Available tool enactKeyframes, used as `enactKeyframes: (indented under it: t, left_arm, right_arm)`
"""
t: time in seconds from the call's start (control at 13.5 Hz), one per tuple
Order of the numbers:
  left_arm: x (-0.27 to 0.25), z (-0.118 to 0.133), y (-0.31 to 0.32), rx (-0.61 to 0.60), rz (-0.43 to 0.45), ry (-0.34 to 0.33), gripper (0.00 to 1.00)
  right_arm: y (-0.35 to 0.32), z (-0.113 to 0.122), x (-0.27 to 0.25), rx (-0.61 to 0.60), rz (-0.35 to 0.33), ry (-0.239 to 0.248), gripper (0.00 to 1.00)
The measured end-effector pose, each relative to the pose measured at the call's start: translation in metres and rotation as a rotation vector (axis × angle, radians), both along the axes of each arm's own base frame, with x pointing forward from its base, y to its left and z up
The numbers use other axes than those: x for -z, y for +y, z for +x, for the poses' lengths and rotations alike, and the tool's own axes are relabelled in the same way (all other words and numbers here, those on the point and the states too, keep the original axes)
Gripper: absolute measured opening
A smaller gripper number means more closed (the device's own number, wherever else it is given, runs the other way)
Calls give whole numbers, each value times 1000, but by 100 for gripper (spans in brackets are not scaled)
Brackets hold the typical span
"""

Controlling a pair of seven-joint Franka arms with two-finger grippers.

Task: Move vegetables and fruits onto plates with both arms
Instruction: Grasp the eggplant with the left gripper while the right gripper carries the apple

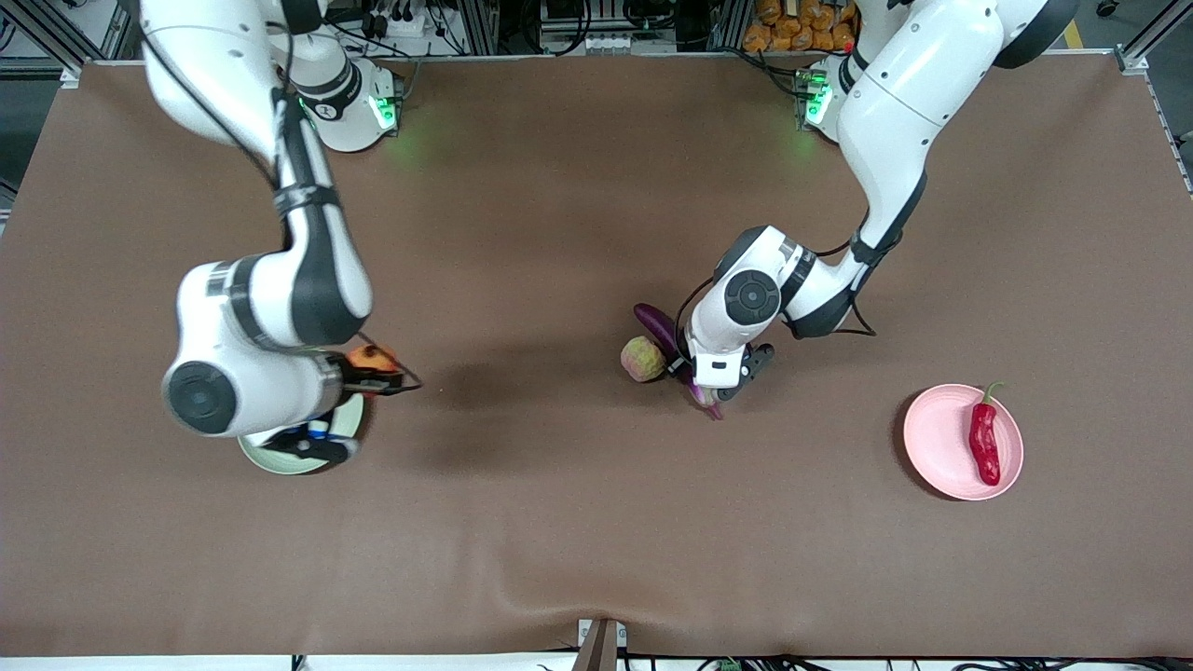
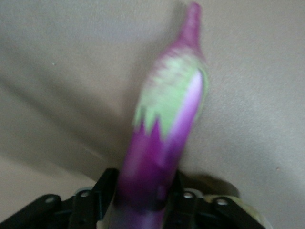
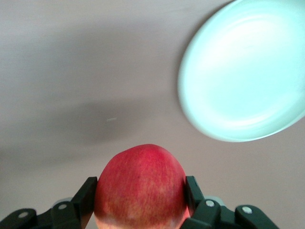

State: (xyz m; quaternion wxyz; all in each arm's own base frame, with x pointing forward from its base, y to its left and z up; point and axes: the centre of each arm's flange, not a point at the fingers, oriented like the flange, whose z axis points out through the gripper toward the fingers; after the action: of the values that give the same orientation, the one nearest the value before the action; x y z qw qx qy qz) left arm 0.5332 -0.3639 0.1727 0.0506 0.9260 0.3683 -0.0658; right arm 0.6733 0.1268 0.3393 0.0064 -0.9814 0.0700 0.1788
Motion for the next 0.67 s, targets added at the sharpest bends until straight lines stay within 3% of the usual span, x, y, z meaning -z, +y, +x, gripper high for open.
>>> enactKeyframes:
  t: [0.07,0.15,0.37,0.52,0.67]
  left_arm:
    - [-2,-1,1,0,0,-4,41]
    - [-4,0,3,-3,1,-8,39]
    - [-39,20,31,-16,24,-32,39]
    - [-81,40,73,37,62,-43,39]
    - [-115,60,132,116,91,-48,36]
  right_arm:
    - [-39,2,12,-21,12,10,79]
    - [-75,3,24,-37,30,11,79]
    - [-129,-4,72,-80,5,-33,79]
    - [-147,-11,100,-124,-2,-67,79]
    - [-170,-16,110,-133,7,-68,79]
